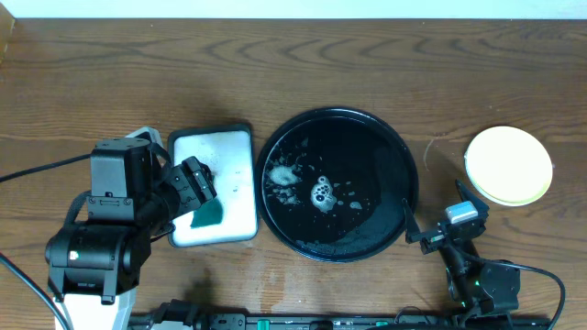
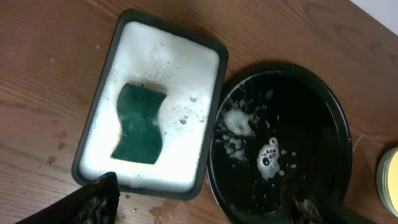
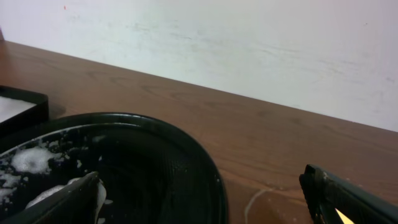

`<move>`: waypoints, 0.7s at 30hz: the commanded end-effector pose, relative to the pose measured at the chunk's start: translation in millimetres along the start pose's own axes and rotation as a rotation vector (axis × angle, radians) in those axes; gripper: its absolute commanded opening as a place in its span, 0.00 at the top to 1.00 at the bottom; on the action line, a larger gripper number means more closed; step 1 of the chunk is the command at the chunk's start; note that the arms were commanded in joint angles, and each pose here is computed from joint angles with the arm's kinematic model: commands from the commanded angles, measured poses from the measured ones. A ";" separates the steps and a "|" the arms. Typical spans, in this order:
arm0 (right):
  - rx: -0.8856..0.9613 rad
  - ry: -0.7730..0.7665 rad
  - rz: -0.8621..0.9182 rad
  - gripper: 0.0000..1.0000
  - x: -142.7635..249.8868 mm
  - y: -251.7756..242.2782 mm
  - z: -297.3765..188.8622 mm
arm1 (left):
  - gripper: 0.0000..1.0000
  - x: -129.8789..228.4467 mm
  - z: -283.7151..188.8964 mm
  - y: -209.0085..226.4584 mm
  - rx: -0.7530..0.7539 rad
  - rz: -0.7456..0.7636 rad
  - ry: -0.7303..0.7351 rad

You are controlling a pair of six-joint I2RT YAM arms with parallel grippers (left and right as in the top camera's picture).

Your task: Clean dirty plates on tray and stack at the side

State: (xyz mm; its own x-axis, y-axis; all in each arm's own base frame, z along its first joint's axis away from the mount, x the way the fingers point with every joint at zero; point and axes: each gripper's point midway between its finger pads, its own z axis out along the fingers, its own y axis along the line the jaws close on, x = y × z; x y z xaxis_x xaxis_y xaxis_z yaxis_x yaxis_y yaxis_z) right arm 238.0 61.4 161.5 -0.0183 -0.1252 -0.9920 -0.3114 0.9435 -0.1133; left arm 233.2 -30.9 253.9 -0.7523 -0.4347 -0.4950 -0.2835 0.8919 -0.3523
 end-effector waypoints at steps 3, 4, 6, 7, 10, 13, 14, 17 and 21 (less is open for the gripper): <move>0.014 0.005 -0.003 0.01 1.5 -2.6 -0.2 | 0.17 -2.2 -6.0 -3.9 0.018 0.009 -0.013; 0.014 0.005 -0.003 0.01 1.5 -2.6 -0.2 | 0.16 -1.5 -8.3 -3.6 0.022 0.010 -0.021; 0.014 0.005 -0.003 0.01 1.5 -2.7 -0.2 | 0.16 0.7 -14.0 -0.4 0.024 0.016 -0.050; 0.014 0.005 -0.003 0.01 1.5 -2.7 -0.2 | 0.16 -6.2 -17.3 7.6 -0.013 0.023 -0.106; 0.014 0.005 -0.003 0.01 1.5 -2.6 -0.2 | 0.16 -26.9 -29.9 14.3 -0.021 0.038 -0.291; 0.014 0.005 -0.003 0.01 1.5 -2.6 -0.2 | 0.16 -37.7 -39.1 -0.1 0.090 0.175 -0.483; 0.014 0.005 -0.003 0.01 1.5 -2.6 -0.2 | 0.16 -37.2 -40.2 -3.0 0.119 0.207 -0.525; 0.014 0.005 -0.003 0.01 1.5 -2.6 -0.2 | 0.16 -33.6 -40.7 -2.7 0.165 0.271 -0.661; 0.014 0.005 -0.003 0.01 1.5 -2.6 -0.2 | 0.16 -21.8 -31.4 7.9 0.192 0.303 -0.798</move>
State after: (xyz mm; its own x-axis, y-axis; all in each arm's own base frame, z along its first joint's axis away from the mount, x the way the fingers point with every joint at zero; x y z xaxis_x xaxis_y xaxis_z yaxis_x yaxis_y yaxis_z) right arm 238.4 60.2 161.1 -0.0211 -0.1256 -0.9919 -0.3048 0.9457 -0.1133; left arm 233.0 -12.9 307.7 -0.1631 -0.2866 -0.9441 0.0058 0.9566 -0.2914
